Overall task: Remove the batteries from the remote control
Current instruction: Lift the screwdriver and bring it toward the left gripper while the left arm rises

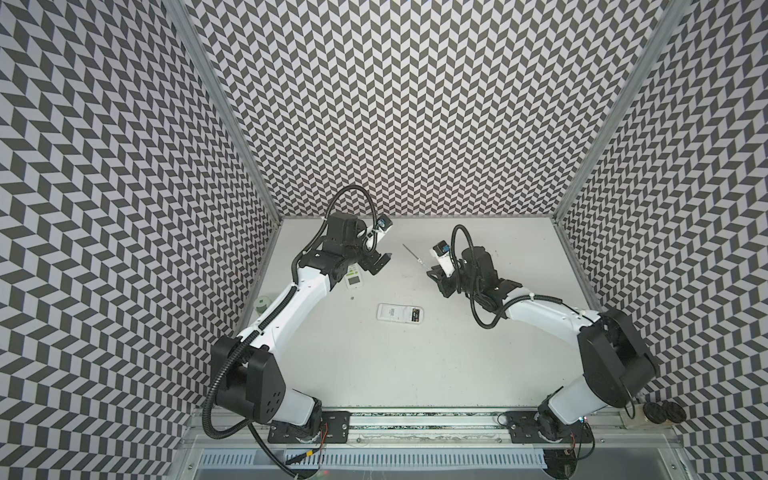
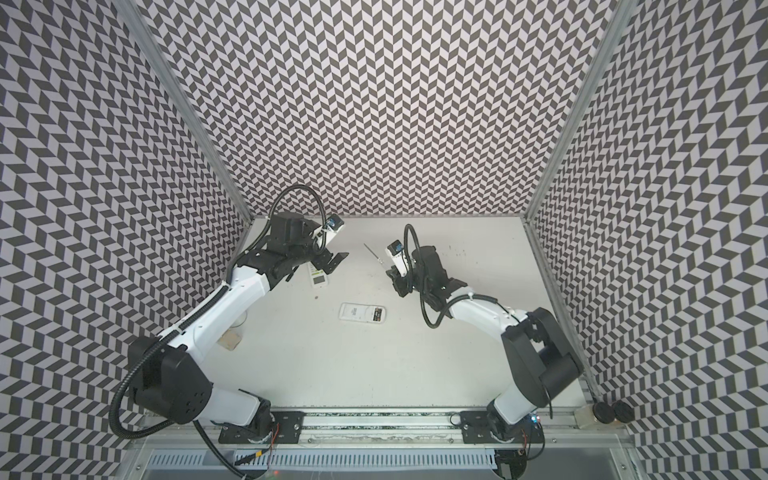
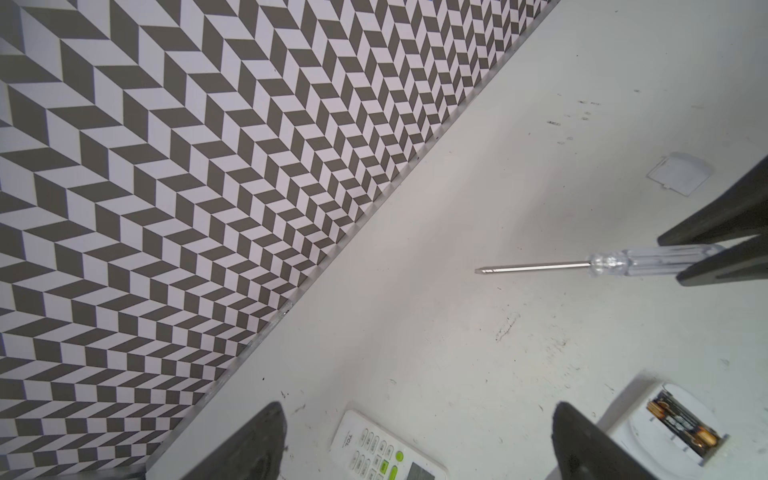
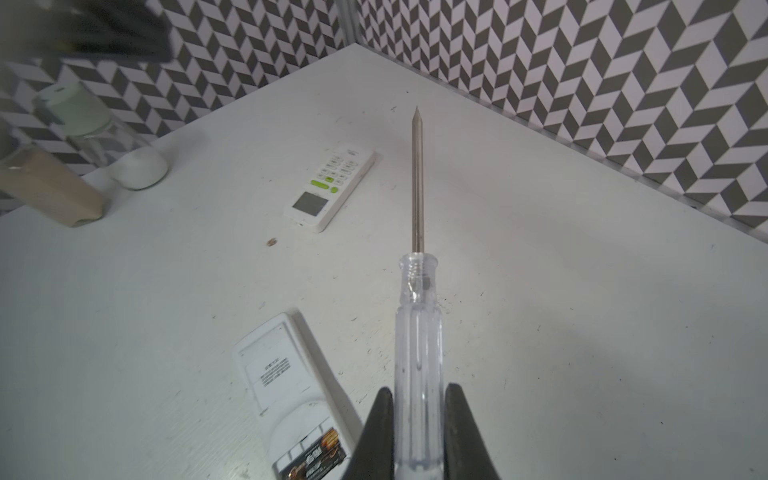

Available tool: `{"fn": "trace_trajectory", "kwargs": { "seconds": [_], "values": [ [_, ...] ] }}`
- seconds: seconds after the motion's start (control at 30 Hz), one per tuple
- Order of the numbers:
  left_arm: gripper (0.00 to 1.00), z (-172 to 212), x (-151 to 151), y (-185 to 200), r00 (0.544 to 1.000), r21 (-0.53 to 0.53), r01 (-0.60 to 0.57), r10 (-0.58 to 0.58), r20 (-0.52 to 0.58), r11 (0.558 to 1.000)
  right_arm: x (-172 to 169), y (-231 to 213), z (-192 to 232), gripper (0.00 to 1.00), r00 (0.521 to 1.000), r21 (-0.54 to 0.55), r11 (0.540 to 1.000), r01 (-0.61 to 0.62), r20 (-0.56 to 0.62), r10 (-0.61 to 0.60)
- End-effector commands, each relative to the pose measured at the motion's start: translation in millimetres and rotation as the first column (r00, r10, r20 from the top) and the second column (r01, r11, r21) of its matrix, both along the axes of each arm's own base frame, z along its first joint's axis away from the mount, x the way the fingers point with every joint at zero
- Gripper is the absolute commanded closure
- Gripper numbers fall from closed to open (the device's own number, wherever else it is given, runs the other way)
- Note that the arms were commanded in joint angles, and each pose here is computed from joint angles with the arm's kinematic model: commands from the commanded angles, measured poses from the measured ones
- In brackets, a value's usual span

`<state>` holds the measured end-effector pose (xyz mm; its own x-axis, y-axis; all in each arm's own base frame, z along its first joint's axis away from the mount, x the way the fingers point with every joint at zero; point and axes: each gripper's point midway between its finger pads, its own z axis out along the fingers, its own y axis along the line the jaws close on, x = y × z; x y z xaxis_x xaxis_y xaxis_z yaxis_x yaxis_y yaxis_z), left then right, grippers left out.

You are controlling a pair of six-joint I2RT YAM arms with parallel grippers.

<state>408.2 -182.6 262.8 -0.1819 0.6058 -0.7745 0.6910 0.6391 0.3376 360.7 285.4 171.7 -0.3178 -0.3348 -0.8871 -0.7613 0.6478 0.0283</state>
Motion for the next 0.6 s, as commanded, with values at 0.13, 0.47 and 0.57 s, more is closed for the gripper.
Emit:
{"fn": "trace_trajectory", "kwargs": {
  "seconds": [0.13, 0.47, 0.57],
  "values": [
    [0.00, -14, -43, -17, 0.966, -0.077, 0.187, -0.198, -0.168, 0.979, -58, 7, 38, 1.00, 0.956, 0.085, 0.963, -0.256, 0.172, 0.239],
    [0.09, -38, -73, 6, 0.939, -0.128, 0.207, -0.234, -0.251, 0.970, -78, 16, 33, 1.00, 0.916, 0.133, 0.909, -0.395, 0.136, 0.378],
    [0.14, -69, -89, 6, 0.922, -0.102, 0.224, -0.245, -0.299, 0.969, -83, 17, 35, 1.00, 0.903, 0.156, 0.892, -0.424, 0.146, 0.403]
  ]
}}
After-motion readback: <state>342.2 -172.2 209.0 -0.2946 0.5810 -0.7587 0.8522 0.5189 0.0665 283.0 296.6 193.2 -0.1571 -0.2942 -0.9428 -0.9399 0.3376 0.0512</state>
